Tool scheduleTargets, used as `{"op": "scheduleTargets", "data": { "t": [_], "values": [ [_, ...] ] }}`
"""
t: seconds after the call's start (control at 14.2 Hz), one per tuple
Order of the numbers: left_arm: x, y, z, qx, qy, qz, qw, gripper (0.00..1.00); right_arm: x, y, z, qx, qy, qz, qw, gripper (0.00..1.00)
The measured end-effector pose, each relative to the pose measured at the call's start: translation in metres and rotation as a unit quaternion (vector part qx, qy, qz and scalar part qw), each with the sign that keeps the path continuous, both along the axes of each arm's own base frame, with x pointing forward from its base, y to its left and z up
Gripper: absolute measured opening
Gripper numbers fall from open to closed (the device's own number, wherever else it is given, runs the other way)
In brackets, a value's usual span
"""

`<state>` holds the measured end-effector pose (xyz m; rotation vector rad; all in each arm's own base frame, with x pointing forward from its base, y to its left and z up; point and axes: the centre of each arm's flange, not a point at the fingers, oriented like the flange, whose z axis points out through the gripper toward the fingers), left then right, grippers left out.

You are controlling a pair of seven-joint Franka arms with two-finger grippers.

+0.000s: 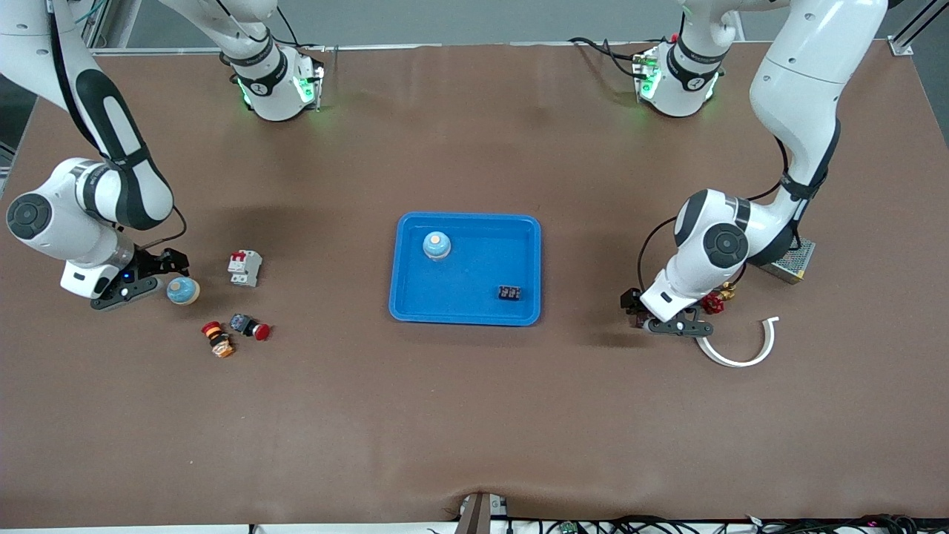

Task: Place electrolytic capacitor and blue bell in tray
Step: 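Grasp the second bell with the right gripper while the left gripper grasps the capacitor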

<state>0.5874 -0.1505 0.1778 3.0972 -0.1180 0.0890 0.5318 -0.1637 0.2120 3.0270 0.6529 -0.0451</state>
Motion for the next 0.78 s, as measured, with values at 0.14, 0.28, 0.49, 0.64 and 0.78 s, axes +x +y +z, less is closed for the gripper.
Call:
{"op": "scheduleTargets", "data": {
  "t": [0.14,0.28,0.49,0.64,0.78],
  "values": [
    [0.001,-0.002,-0.001,0.000,-0.001,-0.002,1.000,1.00,0.001,0.003,-0.006,0.000,-0.003,0.003,1.000,1.00],
    [0.001,-0.005,0.000,-0.001,-0.002,-0.004,1.000,1.00,0.002,0.005,-0.013,0.000,-0.007,0.005,1.000,1.00],
    [0.000,-0.009,0.001,-0.001,-0.002,-0.008,1.000,1.00,0.003,0.006,-0.019,-0.001,-0.012,0.007,1.000,1.00],
    [0.000,-0.011,0.001,-0.001,-0.002,-0.009,1.000,0.95,0.004,0.006,-0.023,-0.002,-0.015,0.008,1.000,1.00],
    [-0.001,-0.013,0.000,-0.001,-0.001,-0.011,1.000,0.85,0.004,0.007,-0.028,-0.001,-0.015,0.009,1.000,1.00]
  ]
}}
